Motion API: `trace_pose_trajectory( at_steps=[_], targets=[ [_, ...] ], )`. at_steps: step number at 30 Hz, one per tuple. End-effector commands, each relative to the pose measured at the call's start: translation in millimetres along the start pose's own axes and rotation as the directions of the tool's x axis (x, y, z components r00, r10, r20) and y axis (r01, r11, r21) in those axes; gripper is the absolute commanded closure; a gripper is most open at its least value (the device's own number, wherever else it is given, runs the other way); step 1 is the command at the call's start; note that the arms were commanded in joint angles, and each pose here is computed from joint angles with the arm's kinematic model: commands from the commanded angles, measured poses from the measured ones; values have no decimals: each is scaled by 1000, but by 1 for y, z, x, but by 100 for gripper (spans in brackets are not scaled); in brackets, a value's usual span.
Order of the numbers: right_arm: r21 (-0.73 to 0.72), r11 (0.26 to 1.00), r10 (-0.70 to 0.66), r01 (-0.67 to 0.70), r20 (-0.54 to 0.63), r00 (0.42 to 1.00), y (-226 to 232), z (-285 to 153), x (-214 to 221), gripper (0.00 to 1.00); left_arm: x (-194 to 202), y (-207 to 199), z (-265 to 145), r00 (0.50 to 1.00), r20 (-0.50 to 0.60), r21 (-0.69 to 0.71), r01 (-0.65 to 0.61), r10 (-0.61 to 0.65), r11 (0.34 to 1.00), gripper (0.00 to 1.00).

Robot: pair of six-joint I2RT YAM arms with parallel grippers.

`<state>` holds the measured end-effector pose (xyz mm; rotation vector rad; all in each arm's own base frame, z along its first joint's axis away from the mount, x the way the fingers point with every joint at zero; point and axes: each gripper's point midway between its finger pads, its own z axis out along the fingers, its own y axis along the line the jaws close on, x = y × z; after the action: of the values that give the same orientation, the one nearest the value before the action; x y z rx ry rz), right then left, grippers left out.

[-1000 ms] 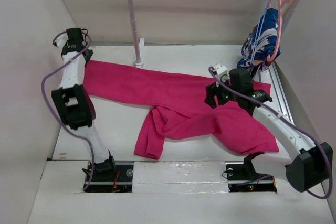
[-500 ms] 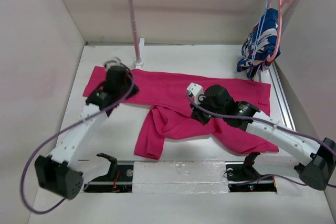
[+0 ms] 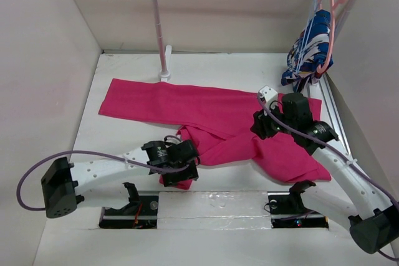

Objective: Place the trousers on the hanger
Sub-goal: Flatten out the trousers at the center of the board.

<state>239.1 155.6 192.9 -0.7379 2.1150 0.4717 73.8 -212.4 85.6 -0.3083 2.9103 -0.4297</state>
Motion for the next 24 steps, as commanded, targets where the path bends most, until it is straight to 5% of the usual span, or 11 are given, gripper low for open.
trace_pose_trajectory(
  at_steps=[1,4,10,17,19,21,24],
  targets=[
    [-84,996,-40,42,19,999,14,-5,-2,49,-7,29,-8,989,103,-183,127,-110,975,35],
    [-84,995,-45,45,7,999,14,-8,3,49,-21,35,-22,969,200,-204,188,-147,961,40],
    [-83,995,-45,47,20,999,16,-12,6,49,-8,51,-6,977,156,-242,182,-147,953,40],
    [-115,992,-45,50,48,998,21,-14,-1,49,-37,51,15,961,257,-280,180,-107,943,40],
    [-114,992,-42,47,45,998,21,-14,2,49,-56,49,15,941,328,-286,185,-85,940,60],
    [-103,994,-33,35,19,999,19,-12,10,49,-72,35,9,932,355,-265,170,-68,949,100],
    [-42,999,-18,16,-34,999,6,-12,28,49,-102,43,-32,887,462,-355,196,-11,914,100]
  ],
)
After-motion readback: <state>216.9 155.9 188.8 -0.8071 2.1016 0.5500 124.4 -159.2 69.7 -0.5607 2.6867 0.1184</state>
